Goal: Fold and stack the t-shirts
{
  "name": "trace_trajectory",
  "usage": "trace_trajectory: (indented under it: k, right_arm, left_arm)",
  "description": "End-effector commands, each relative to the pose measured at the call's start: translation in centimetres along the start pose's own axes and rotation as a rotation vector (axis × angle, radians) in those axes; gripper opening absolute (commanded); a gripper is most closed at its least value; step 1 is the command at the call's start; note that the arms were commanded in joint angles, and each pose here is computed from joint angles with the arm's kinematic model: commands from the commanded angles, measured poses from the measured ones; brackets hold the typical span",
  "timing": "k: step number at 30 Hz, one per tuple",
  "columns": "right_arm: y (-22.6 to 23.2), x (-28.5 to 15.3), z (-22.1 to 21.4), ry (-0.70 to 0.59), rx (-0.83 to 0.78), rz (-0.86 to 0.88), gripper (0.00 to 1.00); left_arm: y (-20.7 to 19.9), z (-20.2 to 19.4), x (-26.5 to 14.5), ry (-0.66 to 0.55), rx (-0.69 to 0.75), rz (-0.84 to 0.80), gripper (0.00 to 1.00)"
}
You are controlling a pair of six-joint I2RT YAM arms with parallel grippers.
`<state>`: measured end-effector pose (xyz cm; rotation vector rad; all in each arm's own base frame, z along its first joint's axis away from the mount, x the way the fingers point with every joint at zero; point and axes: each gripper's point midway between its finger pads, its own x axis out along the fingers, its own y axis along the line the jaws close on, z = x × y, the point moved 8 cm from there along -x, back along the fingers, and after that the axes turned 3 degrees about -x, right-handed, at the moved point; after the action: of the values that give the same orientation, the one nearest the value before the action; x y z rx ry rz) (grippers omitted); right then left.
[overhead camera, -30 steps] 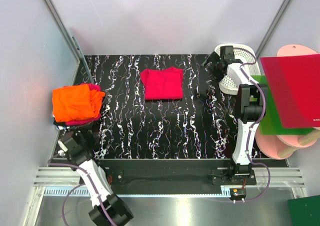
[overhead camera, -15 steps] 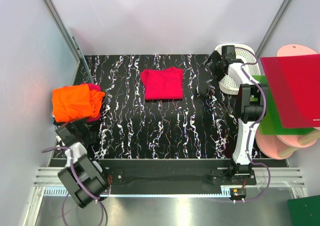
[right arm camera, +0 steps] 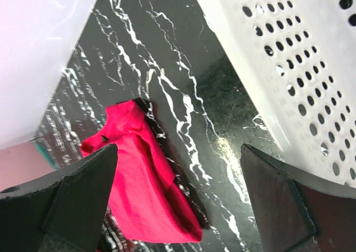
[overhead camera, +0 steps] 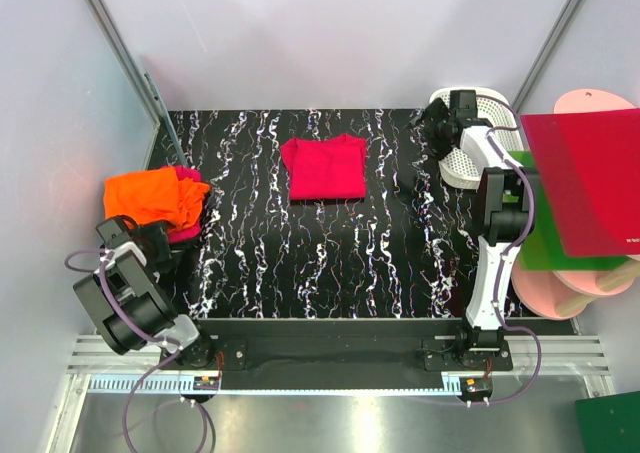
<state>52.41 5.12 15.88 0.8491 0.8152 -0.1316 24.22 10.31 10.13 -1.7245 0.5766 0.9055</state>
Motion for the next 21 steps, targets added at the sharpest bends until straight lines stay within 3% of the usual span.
trace_trajectory:
  k: [1,4,7,15,21]
  right_arm:
    - [-1.5,-0.4,2.7,-0.074,0.050,-0.028,1.00]
    - [-1.7,-0.7,2.8,-0.080,0.057,-0.026,1.00]
    - [-1.9,-1.0,2.7,-0.079,0.063,-0.027,1.00]
    - [-1.9,-1.6,2.5,-0.078,0.053,-0.016,1.00]
    - [-2.2,-1.9,2.2,-0.071,0.050,-0.019,1.00]
  left_arm:
    - [0.0,0.4,1.0,-0.016,0.028,0.079,0.67]
    - [0.1,0.1,1.4,0.003,0.051,0.102,0.41]
    - [0.0,-0.2,1.4,0.013,0.070,0.143,0.00]
    - [0.4,-0.9,1.8,0.056,0.123,0.184,0.00]
    - [0.4,-4.1,3.1,0.138,0.203,0.221,0.00]
